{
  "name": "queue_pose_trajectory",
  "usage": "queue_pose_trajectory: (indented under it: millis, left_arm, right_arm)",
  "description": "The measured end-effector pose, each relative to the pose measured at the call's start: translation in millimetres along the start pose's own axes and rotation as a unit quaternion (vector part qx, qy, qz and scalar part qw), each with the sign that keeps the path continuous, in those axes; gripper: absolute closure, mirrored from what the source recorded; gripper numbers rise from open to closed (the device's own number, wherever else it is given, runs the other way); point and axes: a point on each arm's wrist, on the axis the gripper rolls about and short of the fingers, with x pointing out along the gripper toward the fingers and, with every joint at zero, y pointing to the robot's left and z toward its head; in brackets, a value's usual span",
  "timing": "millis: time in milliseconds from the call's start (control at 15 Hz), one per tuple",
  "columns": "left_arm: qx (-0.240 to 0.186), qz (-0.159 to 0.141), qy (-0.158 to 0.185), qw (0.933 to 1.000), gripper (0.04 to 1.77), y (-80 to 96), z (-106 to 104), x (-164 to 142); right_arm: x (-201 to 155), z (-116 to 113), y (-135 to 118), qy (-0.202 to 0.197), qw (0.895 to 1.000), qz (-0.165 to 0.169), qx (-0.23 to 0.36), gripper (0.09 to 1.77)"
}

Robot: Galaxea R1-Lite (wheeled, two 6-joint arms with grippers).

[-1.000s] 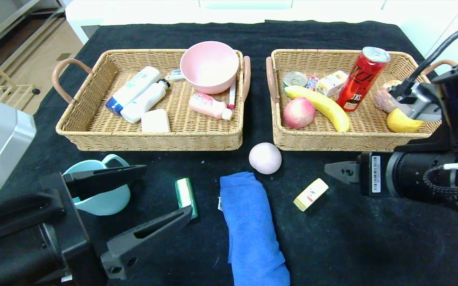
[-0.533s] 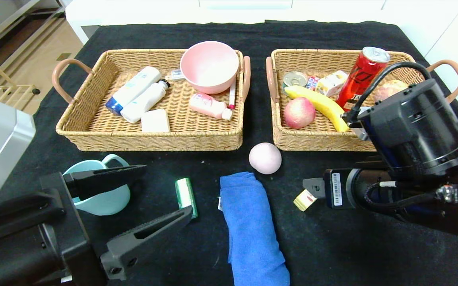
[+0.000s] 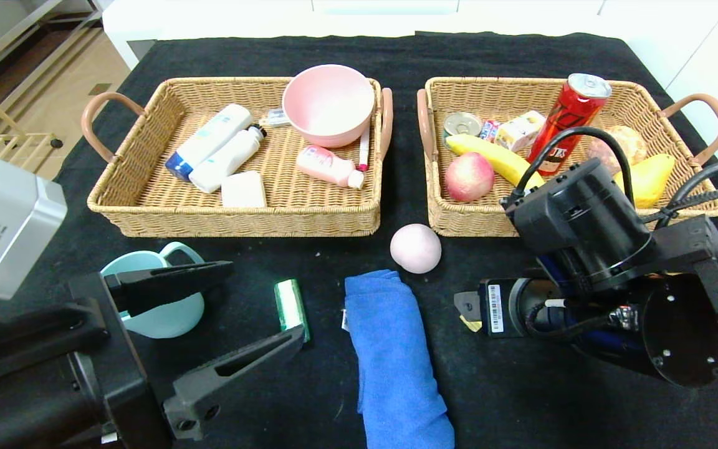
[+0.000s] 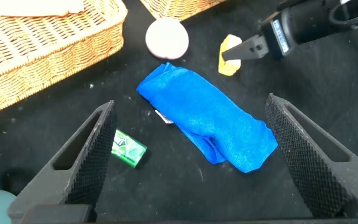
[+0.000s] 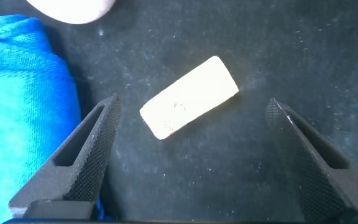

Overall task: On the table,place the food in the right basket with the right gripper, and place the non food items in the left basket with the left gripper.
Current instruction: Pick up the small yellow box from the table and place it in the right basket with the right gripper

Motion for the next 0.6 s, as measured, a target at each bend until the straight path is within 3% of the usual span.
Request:
queue_pose_trajectory:
  millis: [600]
  left_arm:
    - [0.000, 0.000, 0.000, 1.0000, 0.09, 0.0, 0.1, -0.3]
  right_arm:
    - [19.9, -2.7, 7.6, 0.002, 1.000, -0.026, 0.016, 0.15]
